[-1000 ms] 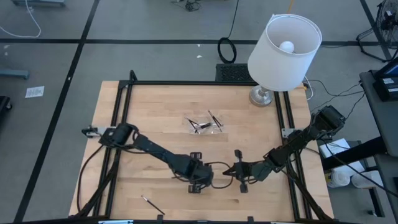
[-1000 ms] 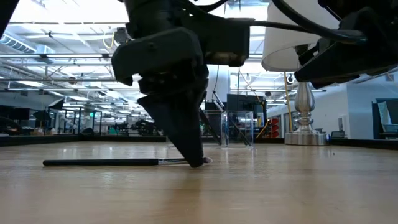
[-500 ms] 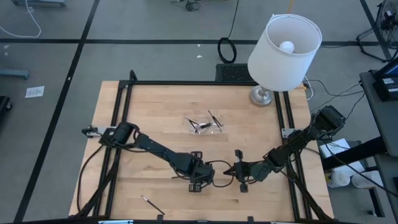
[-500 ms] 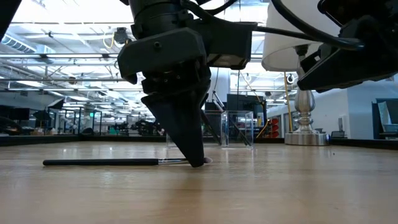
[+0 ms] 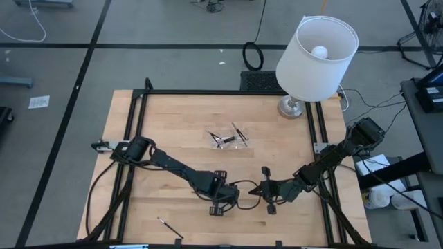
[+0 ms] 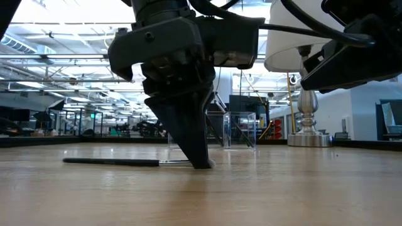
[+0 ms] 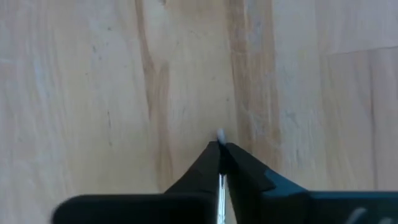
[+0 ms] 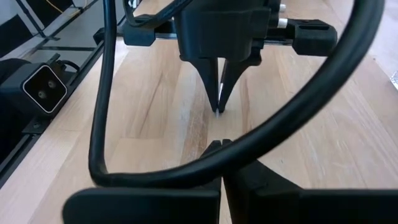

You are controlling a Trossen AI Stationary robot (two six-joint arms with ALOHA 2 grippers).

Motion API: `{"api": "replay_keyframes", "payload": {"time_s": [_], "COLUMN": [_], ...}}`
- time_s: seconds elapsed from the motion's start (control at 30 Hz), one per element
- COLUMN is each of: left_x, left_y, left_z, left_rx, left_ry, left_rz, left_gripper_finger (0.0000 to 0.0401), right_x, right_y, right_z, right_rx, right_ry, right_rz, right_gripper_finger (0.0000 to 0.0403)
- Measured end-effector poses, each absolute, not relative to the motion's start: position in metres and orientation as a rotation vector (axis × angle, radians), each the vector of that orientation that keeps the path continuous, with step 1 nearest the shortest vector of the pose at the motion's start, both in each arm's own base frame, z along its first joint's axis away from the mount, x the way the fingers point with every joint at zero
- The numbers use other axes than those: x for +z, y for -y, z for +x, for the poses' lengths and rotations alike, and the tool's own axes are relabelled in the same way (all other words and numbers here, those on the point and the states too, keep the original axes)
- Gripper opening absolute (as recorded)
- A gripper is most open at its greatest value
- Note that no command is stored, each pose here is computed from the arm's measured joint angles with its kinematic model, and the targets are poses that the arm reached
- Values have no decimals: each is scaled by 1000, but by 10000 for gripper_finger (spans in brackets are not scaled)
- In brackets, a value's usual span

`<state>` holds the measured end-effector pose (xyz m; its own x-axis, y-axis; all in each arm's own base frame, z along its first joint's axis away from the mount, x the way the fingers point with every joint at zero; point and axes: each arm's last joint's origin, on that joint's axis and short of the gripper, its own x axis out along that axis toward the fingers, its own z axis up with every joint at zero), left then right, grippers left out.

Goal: Pick & Place Makeup Supplies
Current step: Put the makeup brush into the transparent organizer

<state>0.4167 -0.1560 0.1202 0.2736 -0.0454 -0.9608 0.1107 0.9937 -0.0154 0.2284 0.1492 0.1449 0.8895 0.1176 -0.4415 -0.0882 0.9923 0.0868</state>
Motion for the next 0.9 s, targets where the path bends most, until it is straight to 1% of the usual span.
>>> {"api": "replay_keyframes", "payload": {"time_s": [0.07, 0.3, 0.4, 0.6, 0.73, 0.9], "left_x": [120, 120, 127, 153, 188, 214], "left_y": [156, 161, 164, 165, 162, 159], "left_z": [417, 414, 411, 404, 402, 396], "left_rx": [-111, -115, -105, -86, -58, -47], "left_ry": [-1290, -1287, -1271, -1216, -1103, -1041], "left_rz": [66, 117, 146, 178, 182, 199], "left_gripper_finger": [11, 5, 4, 1, 1, 0], "right_x": [145, 145, 145, 145, 145, 145], "right_y": [-149, -149, -149, -149, -149, -149], "right_z": [228, 228, 228, 228, 229, 229], "right_rx": [107, 105, 104, 105, 106, 106], "right_ry": [-463, -462, -461, -461, -455, -455], "right_rz": [65, 64, 64, 65, 68, 68], "right_gripper_finger": [0, 0, 0, 0, 0, 0]}}
